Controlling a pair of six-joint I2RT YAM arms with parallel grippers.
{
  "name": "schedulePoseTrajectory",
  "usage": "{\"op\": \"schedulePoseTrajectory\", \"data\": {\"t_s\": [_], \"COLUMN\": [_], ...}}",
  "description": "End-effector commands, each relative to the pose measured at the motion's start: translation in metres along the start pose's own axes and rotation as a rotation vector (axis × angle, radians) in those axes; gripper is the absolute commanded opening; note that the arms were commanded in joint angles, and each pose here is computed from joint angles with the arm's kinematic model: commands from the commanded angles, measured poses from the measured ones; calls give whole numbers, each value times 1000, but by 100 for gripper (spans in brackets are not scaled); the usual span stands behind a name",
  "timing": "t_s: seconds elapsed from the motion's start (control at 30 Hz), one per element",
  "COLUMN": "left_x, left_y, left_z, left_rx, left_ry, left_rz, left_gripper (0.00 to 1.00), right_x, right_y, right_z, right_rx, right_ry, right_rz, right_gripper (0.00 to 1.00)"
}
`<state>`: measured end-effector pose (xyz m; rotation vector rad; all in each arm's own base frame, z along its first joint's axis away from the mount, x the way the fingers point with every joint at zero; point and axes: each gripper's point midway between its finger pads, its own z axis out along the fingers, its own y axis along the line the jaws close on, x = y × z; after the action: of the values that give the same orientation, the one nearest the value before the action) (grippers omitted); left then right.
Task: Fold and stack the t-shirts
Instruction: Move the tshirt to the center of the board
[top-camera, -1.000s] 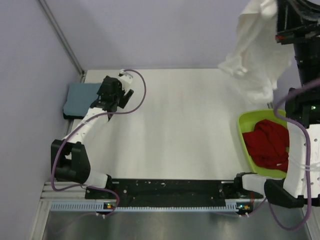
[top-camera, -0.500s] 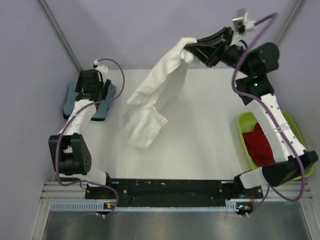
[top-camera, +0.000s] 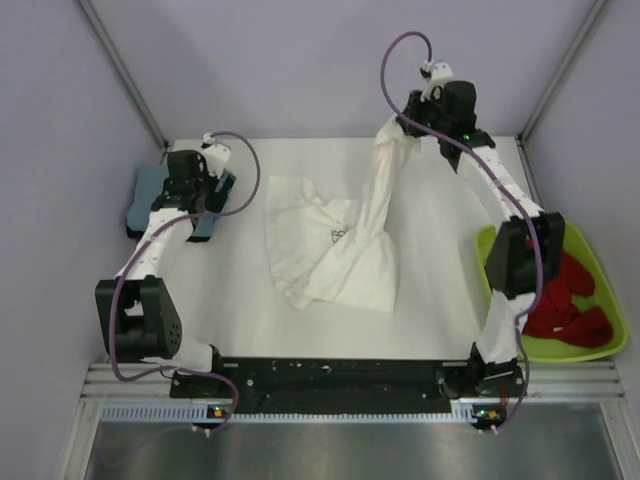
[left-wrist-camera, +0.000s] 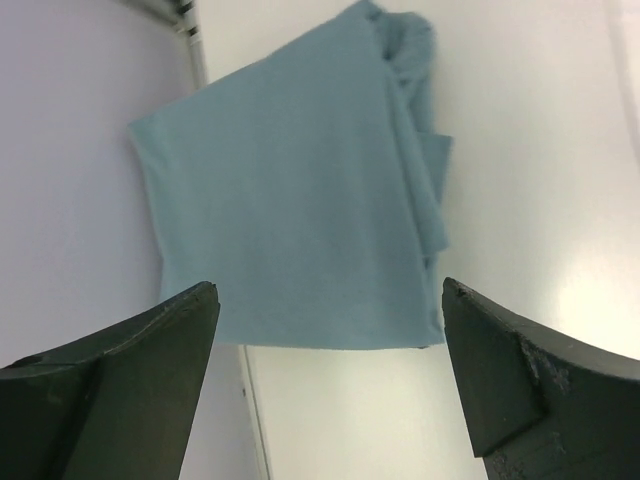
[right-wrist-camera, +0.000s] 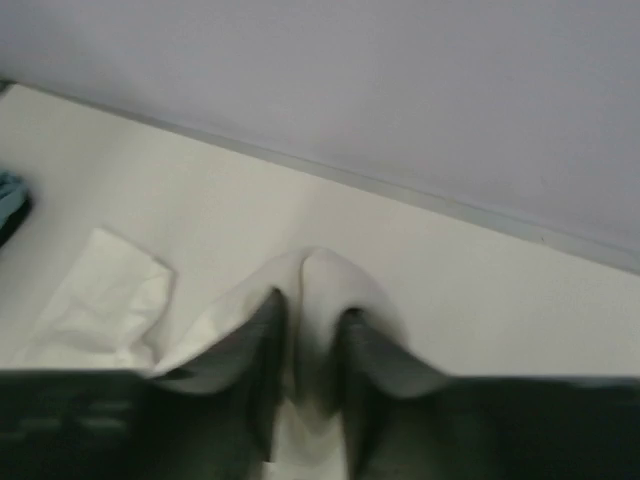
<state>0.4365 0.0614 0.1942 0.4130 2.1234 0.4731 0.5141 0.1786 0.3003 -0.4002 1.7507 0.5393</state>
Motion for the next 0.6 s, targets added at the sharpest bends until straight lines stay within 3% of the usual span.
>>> {"op": "schedulePoseTrajectory", "data": {"t_s": [0.0, 0.03, 0.07, 0.1, 0.17, 0.23, 0.43, 0.57], "left_x": [-26, -28, -28, -26, -24, -23, -21, -15], "left_y": [-40, -54, -61, -66, -70, -67, -56, -45], "left_z": [-24, -28, -31, -32, -35, -33, -13, 0], "left_rx": [211, 249, 266, 283, 300, 279, 210, 154], "left_ry": [-145, -157, -164, -165, -166, -152, -86, -22], "left_rz": [84, 108, 128, 140, 142, 111, 70, 43], "left_gripper": [96, 96, 96, 96, 96, 97, 97, 98], "right_x": [-35, -23, -45, -36, -15, -4, 70, 160], "right_y": [-113, -131, -133, -133, -113, -79, 76, 178], "right_z": [30, 38, 43, 48, 56, 51, 21, -2], "right_rx": [526, 572, 544, 512, 413, 321, -30, -361], "right_ry": [38, 82, 34, 52, 106, 146, 253, 374], "right_rz": [46, 140, 194, 269, 333, 255, -322, -545], "right_gripper": [58, 74, 85, 99, 99, 99, 99, 95]}}
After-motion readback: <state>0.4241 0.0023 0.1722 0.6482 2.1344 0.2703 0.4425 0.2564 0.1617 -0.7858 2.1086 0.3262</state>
